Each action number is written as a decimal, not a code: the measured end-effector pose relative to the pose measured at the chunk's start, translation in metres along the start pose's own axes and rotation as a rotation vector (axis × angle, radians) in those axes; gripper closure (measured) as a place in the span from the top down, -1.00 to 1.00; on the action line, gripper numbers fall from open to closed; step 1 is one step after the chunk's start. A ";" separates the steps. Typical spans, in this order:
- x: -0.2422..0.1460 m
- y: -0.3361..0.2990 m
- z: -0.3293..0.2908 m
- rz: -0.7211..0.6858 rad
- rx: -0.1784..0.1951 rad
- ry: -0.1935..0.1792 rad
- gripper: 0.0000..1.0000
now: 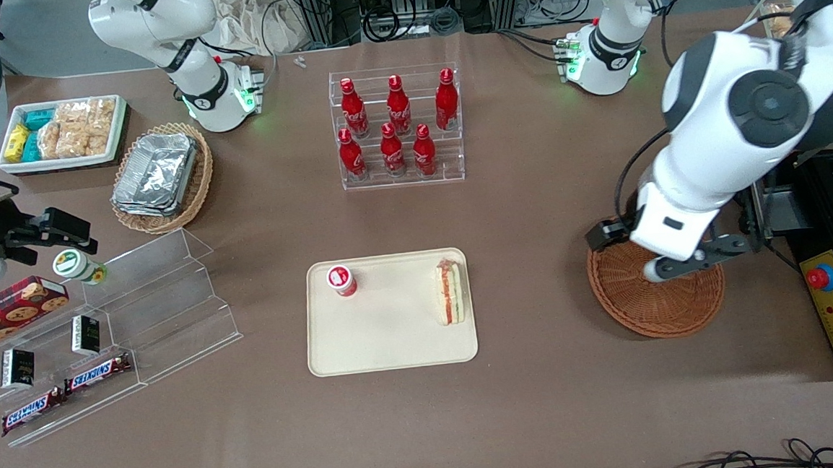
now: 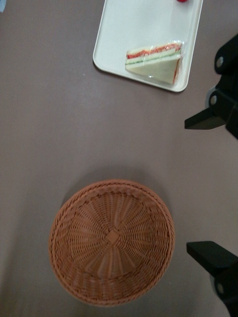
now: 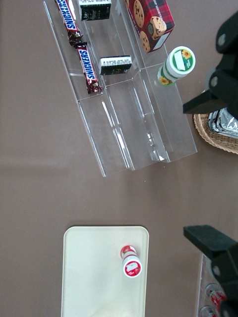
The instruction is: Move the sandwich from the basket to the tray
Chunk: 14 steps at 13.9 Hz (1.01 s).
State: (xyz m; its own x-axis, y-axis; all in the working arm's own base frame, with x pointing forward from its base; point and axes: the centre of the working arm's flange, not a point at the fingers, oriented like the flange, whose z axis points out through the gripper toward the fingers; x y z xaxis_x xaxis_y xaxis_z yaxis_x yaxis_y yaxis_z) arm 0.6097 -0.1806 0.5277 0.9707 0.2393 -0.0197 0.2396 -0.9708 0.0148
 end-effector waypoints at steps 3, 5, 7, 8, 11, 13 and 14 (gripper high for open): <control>0.008 -0.024 -0.001 0.021 0.010 -0.017 1.00; 0.015 -0.047 -0.004 0.068 0.017 -0.032 1.00; 0.020 -0.073 -0.009 0.109 0.030 -0.053 1.00; 0.023 -0.088 -0.014 0.129 0.037 -0.054 1.00; 0.034 -0.148 -0.027 0.194 0.051 -0.060 1.00; 0.038 -0.175 -0.030 0.194 0.056 -0.070 1.00; 0.039 -0.179 -0.031 0.188 0.059 -0.069 1.00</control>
State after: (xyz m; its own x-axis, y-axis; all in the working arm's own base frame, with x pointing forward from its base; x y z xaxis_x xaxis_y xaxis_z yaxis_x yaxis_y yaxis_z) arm 0.6053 0.0034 0.5550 0.9944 0.0535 -0.0909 0.0505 -0.9981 -0.0342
